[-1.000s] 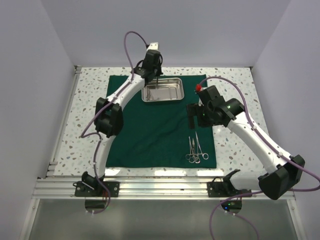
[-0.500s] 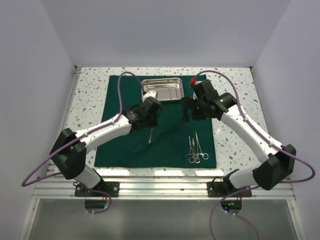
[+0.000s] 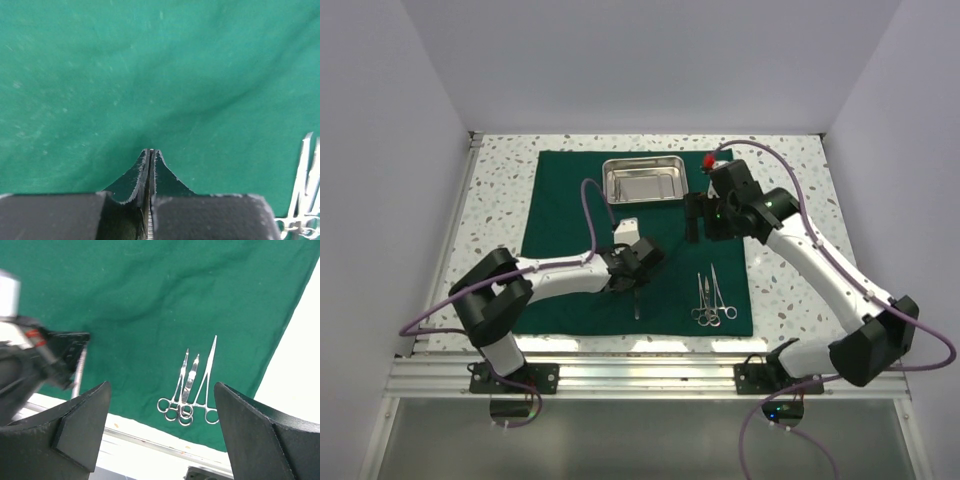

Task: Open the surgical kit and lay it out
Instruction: Place the medical item in the surgical kit, then pick up the medical item from the container.

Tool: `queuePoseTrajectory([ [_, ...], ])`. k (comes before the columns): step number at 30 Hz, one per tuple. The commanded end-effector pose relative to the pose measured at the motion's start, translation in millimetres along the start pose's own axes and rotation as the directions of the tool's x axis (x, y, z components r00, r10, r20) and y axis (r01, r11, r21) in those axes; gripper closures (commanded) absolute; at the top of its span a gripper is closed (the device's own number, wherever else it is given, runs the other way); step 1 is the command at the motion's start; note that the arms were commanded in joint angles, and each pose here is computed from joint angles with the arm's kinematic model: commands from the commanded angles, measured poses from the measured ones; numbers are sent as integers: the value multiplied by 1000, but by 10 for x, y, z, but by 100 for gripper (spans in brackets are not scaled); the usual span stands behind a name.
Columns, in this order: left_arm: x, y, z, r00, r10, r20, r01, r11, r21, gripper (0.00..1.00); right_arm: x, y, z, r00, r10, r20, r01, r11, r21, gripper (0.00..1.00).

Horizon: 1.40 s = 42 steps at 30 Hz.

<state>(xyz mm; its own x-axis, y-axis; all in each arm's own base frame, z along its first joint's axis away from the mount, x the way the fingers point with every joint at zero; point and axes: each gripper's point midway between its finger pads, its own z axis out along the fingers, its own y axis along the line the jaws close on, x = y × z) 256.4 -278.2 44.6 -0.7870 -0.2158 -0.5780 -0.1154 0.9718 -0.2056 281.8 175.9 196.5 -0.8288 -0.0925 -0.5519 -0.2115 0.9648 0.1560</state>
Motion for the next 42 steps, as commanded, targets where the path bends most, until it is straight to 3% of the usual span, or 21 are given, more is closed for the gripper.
queuePoseTrajectory([
  [1,-50,-271,26,997,-45,56,43,998,39,100,-3,-59,-269,998,1,60,-1,1000,1,12],
  [4,11,-328,46,999,3,46,-5,999,52,71,62,-101,-308,998,4,61,-5,1000,12,12],
  [5,8,-337,31,999,8,48,-11,998,55,50,78,-105,-305,998,10,60,-11,1000,13,12],
  [6,-47,-381,-33,998,33,62,-38,996,76,39,77,-116,-324,998,14,67,-14,1000,14,12],
  [8,-238,-465,-203,994,45,98,-53,995,86,23,85,-118,-323,998,17,68,-18,1000,16,12],
  [9,-371,-482,-281,988,76,134,-86,993,76,20,85,-127,-328,997,16,71,-17,1000,19,12],
  [12,-841,-620,-596,962,159,221,-178,982,68,19,73,-143,-336,996,18,84,-20,999,25,11],
  [14,-1139,-850,-722,955,158,251,-200,968,149,18,98,-150,-319,996,22,85,-25,999,25,11],
  [16,-1550,-798,-636,945,149,291,-196,970,142,19,110,-160,-330,995,30,93,-33,999,24,12],
  [19,-2083,-726,-349,925,178,334,-220,971,92,21,159,-167,-327,995,46,91,-48,999,22,12],
  [22,-2433,-749,121,919,243,310,-271,961,50,24,225,-189,-360,995,62,83,-64,998,24,12],
  [24,-2603,-818,487,911,290,292,-311,950,28,26,255,-202,-385,994,69,81,-72,997,28,12],
  [25,-2818,-960,452,901,274,338,-306,951,45,27,292,-222,-402,995,71,70,-74,997,37,12],
  [26,-2702,-932,796,902,315,296,-338,941,27,27,305,-240,-420,995,75,70,-78,996,44,12],
  [32,-2654,-855,1471,931,250,266,-271,961,45,34,404,-319,-490,995,94,42,-97,992,84,12],
  [36,-2600,-865,1687,937,226,266,-251,966,65,43,467,-339,-473,995,99,13,-100,990,99,12],
  [42,-2529,-836,1880,932,249,264,-270,962,47,44,461,-352,-408,997,76,-22,-72,990,121,12],
])
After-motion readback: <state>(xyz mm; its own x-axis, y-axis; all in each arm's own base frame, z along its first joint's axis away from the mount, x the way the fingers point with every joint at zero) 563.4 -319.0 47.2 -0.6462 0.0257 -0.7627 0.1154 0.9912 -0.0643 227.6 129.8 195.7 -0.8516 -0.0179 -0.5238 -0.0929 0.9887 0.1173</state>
